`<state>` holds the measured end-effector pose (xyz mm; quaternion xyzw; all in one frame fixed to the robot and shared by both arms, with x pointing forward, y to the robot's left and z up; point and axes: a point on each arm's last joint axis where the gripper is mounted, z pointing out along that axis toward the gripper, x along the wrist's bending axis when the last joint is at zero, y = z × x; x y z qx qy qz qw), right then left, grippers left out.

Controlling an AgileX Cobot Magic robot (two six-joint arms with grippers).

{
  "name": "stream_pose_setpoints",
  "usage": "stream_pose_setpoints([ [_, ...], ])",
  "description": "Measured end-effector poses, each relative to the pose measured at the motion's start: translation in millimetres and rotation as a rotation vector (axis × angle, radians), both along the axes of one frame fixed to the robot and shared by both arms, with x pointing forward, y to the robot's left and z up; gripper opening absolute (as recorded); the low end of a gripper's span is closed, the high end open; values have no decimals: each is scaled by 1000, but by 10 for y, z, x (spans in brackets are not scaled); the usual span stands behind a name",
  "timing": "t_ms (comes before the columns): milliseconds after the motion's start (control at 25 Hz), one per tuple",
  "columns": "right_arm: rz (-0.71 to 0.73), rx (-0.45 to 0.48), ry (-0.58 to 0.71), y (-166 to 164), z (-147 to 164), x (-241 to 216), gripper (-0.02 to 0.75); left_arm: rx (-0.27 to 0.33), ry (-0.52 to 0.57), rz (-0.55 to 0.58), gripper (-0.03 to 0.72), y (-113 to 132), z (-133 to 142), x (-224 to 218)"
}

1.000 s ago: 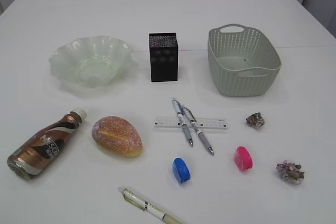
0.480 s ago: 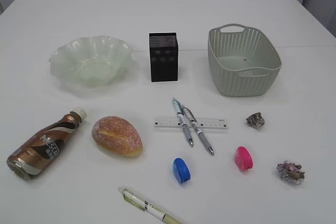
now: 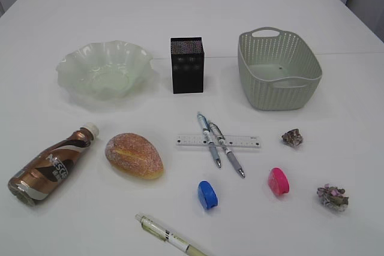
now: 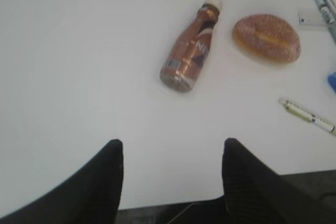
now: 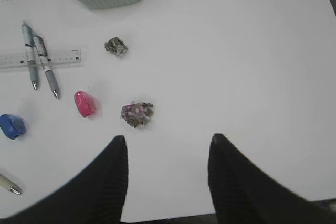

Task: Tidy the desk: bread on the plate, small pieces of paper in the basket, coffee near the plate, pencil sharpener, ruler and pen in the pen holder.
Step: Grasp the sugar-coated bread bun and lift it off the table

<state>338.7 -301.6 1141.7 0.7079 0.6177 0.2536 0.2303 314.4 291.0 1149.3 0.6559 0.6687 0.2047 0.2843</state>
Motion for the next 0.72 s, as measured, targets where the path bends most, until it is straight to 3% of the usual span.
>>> stream_pose_setpoints([
  [200, 163, -85, 36, 129, 86, 266, 395, 13, -104, -64, 433, -64, 520, 187],
  [360, 297, -232, 77, 245, 55, 309, 395, 7, -119, -152, 433, -201, 730, 390],
  [520, 401, -338, 81, 348, 44, 309, 395, 0, -56, -247, 433, -410, 701, 633],
  [720, 444, -341, 86, 430, 26, 321, 395, 44, 81, -373, 433, -747, 452, 983],
])
